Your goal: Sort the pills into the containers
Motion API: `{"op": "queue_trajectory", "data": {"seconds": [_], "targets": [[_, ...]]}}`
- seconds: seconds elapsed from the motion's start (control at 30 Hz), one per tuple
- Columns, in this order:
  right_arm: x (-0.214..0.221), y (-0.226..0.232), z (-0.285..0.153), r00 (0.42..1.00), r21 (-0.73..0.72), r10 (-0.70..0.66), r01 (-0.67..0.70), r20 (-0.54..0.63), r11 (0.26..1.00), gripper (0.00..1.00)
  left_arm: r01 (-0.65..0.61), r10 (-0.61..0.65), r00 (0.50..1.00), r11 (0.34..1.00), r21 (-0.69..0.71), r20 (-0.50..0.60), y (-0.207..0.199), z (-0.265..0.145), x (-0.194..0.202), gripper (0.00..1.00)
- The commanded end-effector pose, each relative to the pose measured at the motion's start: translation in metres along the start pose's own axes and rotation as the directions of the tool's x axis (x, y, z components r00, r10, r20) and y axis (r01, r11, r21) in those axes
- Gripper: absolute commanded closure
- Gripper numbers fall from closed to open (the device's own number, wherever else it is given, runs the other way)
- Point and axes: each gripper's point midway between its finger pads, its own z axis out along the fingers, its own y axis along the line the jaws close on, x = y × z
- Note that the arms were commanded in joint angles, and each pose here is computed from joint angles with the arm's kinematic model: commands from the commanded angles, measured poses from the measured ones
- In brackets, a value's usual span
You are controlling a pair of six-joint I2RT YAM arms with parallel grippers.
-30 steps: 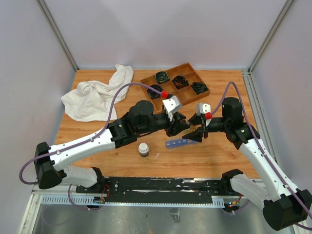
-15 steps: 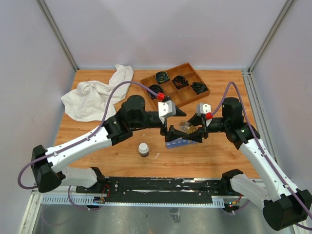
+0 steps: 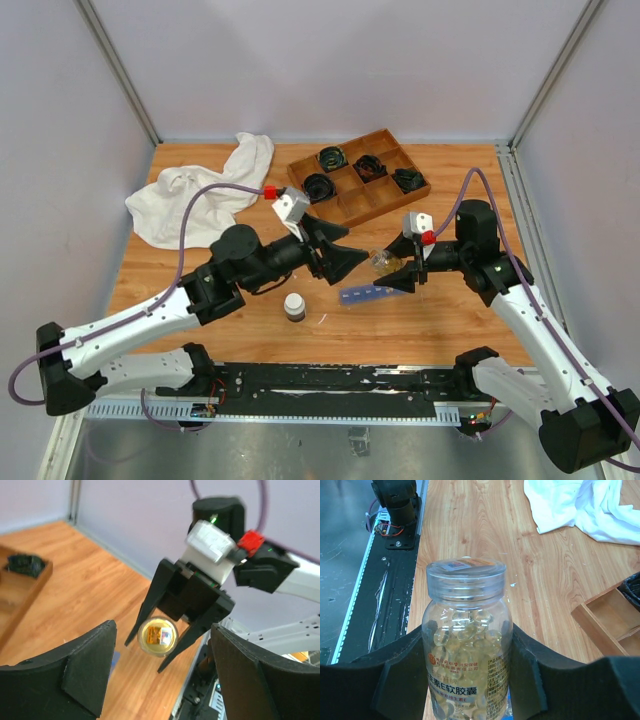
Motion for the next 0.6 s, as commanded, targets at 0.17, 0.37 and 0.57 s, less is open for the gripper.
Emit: {"op": "queue_trajectory", "data": {"seconds": [0.17, 0.37, 0.57], "targets": [[-0.013, -0.005, -0.003, 0.999, 0.015, -0.044, 0.043, 0.024, 0.999, 0.93, 0.019, -0.051, 0.99, 0.972, -0.234, -0.133, 0.019, 0.03, 0.041, 0.18], [-0.013, -0.005, -0.003, 0.999, 0.014, -0.044, 0.044, 0.025, 0.999, 0.93, 0.013, -0.05, 0.984, 0.977, -0.212, -0.172, 0.015, 0.041, 0.053, 0.22], [-0.013, -0.005, -0.003, 0.999, 0.013, -0.044, 0.044, 0.025, 0.999, 0.93, 0.012, -0.049, 0.976, 0.985, -0.173, -0.212, 0.008, 0.044, 0.062, 0.36]]}}
